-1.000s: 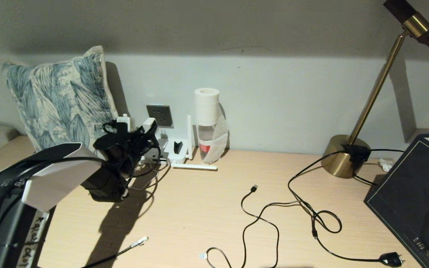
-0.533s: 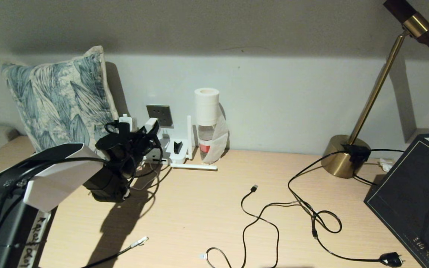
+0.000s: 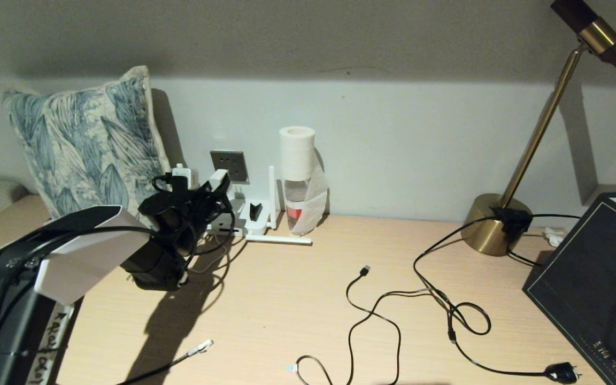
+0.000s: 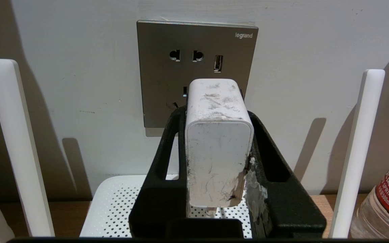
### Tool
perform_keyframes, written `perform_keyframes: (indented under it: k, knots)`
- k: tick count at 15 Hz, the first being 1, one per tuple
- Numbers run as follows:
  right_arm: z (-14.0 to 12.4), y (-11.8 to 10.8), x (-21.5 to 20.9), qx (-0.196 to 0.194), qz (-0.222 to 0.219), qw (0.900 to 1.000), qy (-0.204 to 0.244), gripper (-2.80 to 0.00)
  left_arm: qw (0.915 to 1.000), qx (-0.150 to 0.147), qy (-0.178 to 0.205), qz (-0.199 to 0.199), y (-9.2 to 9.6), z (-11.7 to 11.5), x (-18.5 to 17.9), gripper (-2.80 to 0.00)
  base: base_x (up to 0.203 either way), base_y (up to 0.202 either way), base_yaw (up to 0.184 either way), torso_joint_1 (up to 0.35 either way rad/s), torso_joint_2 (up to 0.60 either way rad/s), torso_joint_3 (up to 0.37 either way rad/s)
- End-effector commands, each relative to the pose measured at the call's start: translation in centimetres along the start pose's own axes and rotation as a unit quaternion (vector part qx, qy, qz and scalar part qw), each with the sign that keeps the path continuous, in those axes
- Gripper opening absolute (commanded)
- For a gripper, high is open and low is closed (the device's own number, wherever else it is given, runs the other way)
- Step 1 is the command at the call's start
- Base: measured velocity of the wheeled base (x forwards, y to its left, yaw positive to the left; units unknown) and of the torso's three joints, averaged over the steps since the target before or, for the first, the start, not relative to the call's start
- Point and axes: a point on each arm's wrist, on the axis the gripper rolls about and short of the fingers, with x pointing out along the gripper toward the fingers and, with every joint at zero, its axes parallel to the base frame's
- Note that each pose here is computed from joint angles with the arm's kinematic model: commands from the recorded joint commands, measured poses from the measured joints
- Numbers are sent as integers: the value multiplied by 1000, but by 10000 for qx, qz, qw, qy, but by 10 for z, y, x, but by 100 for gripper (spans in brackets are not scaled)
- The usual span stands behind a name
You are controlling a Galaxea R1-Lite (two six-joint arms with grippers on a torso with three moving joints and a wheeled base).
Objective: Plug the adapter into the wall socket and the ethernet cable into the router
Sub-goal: Align plug and socket
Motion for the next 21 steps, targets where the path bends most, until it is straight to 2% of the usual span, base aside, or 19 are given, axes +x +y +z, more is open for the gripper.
perform_keyframes:
  k: [1, 9, 21]
  knots:
    - [0, 0, 0, -2, -2, 10000, 1, -280, 10000, 6, -61, -3, 0, 3, 0, -280, 0, 0, 0, 0, 0, 0]
    - [0, 0, 0, -2, -4, 10000, 1, -280, 10000, -2, -11, -11, -1, -4, 0, -280, 0, 0, 0, 0, 0, 0]
    - [0, 0, 0, -2, 4, 10000, 1, -280, 10000, 8, -84, -16, 0, 0, 8, -280, 0, 0, 0, 0, 0, 0]
